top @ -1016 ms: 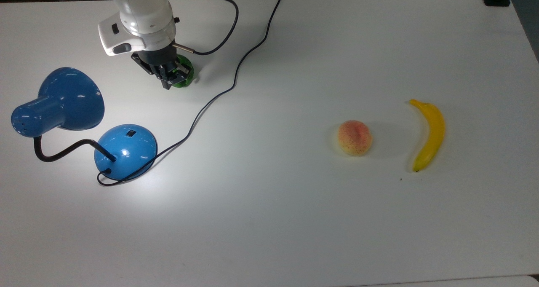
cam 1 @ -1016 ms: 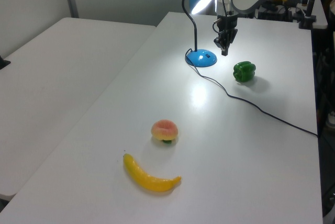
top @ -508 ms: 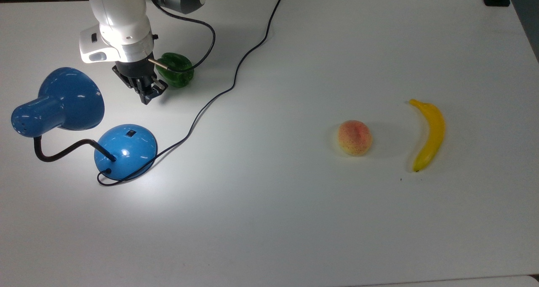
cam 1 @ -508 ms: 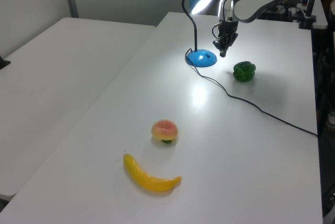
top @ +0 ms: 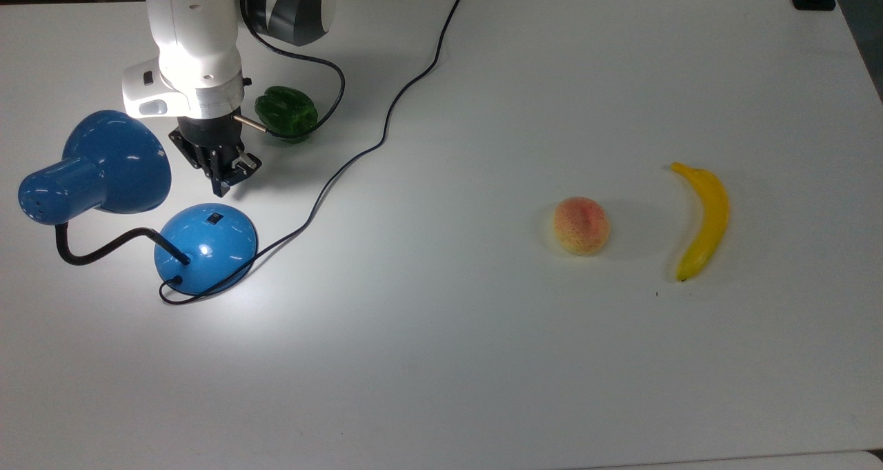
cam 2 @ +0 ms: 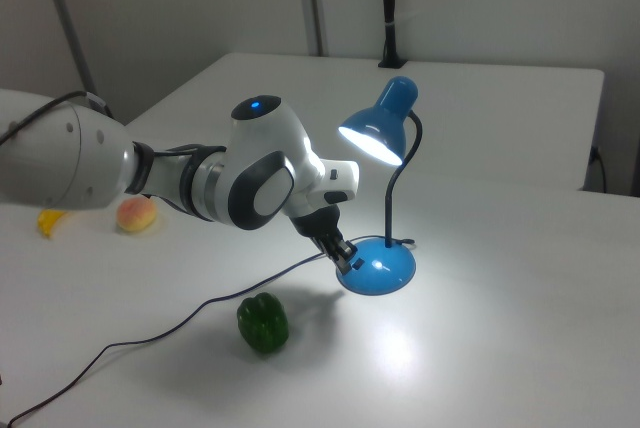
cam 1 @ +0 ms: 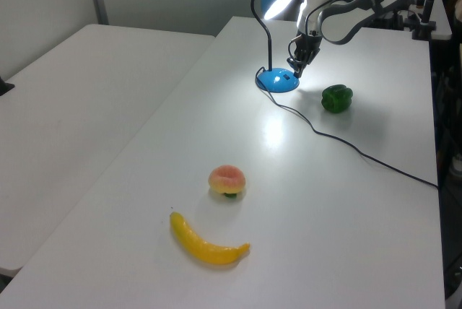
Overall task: Turn off lamp
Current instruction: 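Press down on the lamp base switch with the gripper fingertips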
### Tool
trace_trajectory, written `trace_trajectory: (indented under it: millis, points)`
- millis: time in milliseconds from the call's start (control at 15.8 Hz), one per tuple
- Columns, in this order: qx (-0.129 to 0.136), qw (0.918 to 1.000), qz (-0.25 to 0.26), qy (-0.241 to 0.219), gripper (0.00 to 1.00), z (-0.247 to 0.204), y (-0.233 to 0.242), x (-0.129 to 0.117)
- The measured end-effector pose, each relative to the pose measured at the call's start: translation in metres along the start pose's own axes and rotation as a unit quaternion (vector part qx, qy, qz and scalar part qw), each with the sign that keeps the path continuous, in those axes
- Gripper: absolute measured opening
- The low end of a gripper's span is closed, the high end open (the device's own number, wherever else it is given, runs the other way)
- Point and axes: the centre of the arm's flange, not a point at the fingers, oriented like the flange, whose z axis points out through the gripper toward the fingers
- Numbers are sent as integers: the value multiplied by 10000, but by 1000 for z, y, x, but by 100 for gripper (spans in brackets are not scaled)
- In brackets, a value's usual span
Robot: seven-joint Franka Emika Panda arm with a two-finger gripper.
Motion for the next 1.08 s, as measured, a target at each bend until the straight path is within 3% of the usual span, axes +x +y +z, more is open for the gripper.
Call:
trace_trajectory:
  millis: [571, 1079]
  points:
    - [103, 9988, -58, 479, 1, 6, -2, 9]
    - [95, 9988, -73, 485, 1, 15, -1, 8]
